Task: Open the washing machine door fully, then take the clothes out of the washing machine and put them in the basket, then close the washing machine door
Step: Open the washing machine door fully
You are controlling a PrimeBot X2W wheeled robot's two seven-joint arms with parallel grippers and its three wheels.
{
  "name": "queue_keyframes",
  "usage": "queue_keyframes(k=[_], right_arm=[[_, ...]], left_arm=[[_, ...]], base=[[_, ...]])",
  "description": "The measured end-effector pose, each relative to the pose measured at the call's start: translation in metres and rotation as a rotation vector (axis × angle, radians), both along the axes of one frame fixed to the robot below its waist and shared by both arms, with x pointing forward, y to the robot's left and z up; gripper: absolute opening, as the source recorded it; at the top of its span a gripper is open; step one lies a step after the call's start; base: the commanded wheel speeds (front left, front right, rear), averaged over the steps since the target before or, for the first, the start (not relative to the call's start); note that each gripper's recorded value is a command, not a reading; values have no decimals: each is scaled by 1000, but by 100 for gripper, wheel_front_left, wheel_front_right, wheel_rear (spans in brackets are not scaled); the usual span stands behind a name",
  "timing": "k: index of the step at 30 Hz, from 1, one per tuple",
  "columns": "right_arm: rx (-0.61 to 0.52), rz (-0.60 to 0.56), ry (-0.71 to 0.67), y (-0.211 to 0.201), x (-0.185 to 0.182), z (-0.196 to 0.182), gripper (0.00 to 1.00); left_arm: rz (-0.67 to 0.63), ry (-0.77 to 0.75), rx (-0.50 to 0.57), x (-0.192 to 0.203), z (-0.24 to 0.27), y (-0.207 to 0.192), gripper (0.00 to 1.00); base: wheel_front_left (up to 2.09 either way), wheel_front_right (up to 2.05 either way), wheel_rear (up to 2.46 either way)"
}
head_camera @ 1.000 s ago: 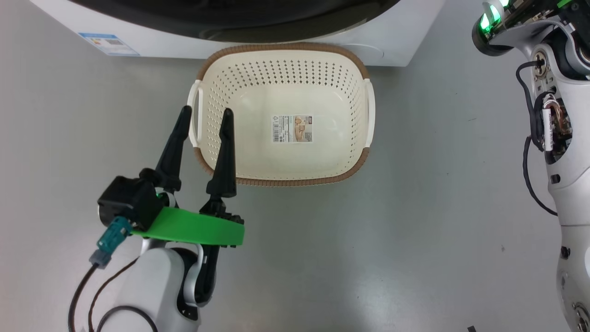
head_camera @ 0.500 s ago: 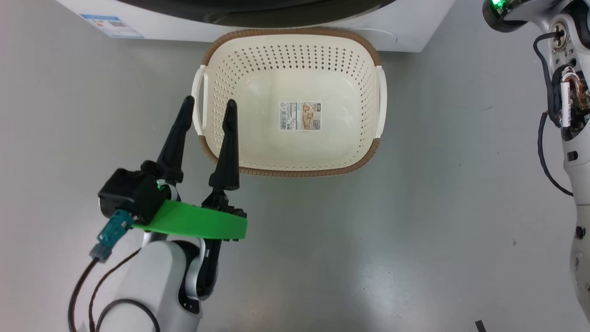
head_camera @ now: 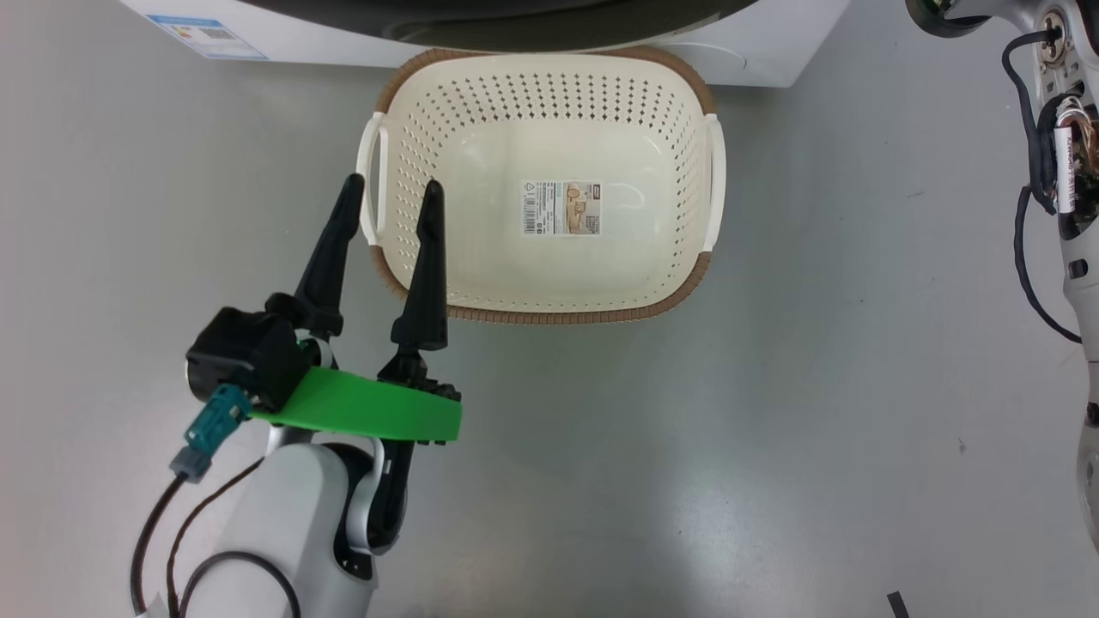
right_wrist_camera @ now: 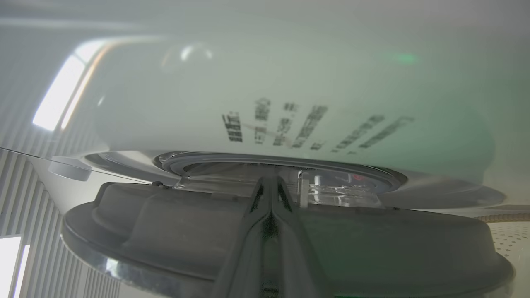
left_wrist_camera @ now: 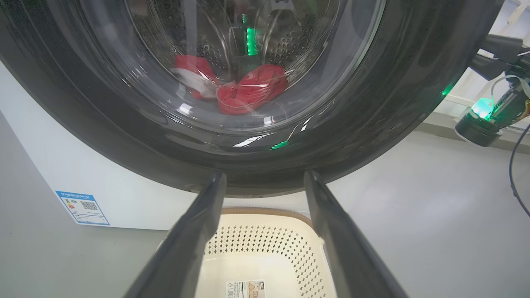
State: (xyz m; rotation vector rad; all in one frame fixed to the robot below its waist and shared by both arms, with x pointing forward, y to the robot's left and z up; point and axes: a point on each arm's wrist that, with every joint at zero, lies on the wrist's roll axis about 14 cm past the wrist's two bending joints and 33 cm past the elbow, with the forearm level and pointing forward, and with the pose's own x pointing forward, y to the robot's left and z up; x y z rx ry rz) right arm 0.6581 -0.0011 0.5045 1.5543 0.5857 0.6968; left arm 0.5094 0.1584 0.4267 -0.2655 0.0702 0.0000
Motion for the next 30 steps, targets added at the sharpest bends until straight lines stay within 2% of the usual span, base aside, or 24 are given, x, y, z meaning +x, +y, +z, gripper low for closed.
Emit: queue_keyframes(k=[9,30], right_arm=[[-23,49,-41,4,-11,10,0],[-126,123,-42,9,-43,-4,0]], left_arm=[[-10,-5,-6,1,2,-4,100],[-26,-21,-23,5,9,-13,100]], base=[[0,0,0],[0,0,0]])
